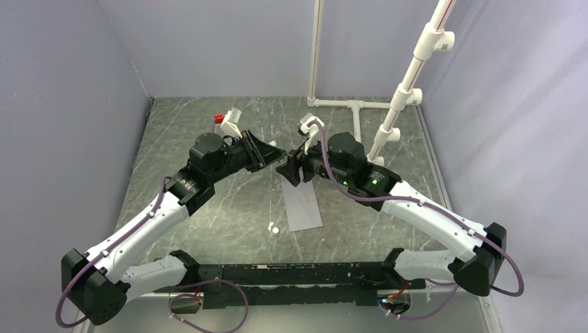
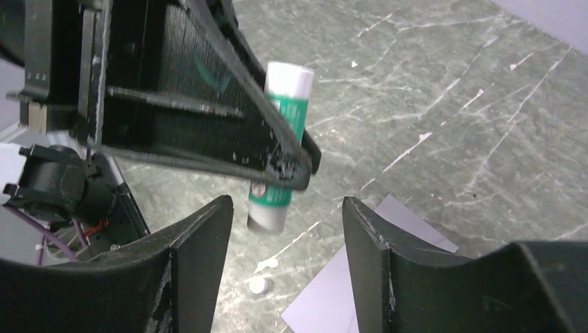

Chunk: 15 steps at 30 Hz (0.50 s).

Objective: Place the letter into the envelope and seal it

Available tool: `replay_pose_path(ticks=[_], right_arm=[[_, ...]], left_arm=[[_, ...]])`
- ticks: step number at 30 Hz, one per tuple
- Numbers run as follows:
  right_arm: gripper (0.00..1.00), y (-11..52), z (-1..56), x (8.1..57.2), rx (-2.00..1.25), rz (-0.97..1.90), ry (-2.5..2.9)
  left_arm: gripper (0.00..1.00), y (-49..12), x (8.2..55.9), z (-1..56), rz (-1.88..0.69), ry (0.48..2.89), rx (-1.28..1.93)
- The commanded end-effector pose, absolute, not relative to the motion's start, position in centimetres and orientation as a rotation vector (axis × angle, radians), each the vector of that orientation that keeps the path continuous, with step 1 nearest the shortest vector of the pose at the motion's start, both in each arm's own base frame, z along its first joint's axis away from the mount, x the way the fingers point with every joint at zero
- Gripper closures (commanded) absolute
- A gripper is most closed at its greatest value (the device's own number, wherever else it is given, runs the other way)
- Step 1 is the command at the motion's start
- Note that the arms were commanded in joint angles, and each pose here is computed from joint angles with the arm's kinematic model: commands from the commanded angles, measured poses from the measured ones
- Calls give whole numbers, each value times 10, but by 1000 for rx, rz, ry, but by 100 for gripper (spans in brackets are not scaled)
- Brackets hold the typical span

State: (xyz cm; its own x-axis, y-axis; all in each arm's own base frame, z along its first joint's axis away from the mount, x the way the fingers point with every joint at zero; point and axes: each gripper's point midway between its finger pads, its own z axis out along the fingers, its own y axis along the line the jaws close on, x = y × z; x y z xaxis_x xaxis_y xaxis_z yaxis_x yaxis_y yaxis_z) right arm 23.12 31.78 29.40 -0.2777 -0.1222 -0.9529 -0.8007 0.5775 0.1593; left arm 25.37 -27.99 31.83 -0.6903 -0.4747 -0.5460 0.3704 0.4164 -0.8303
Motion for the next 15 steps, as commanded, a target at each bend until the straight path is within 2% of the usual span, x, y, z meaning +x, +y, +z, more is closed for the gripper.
replay_pose_path(ticks=[1,6,8,9,10,15], right_arm=[[43,331,330,244,-722,819,1649],[73,332,335,248,-696,820,1641],[89,332,334,247,-707,817,1640],[96,332,334,245,-722,820,1636],[100,333,331,242,-750,821,1629],[100,328,323,221,-955,808,1540]], left_arm=[[95,-280,251,353,-1419,1804,-68],[91,-275,250,358,-1403,1789,-65],[83,-276,248,360,-1407,1787,-45],[75,-275,247,361,-1405,1789,-37],[68,-275,246,362,-1401,1791,-27],[38,-264,243,358,-1385,1854,11]])
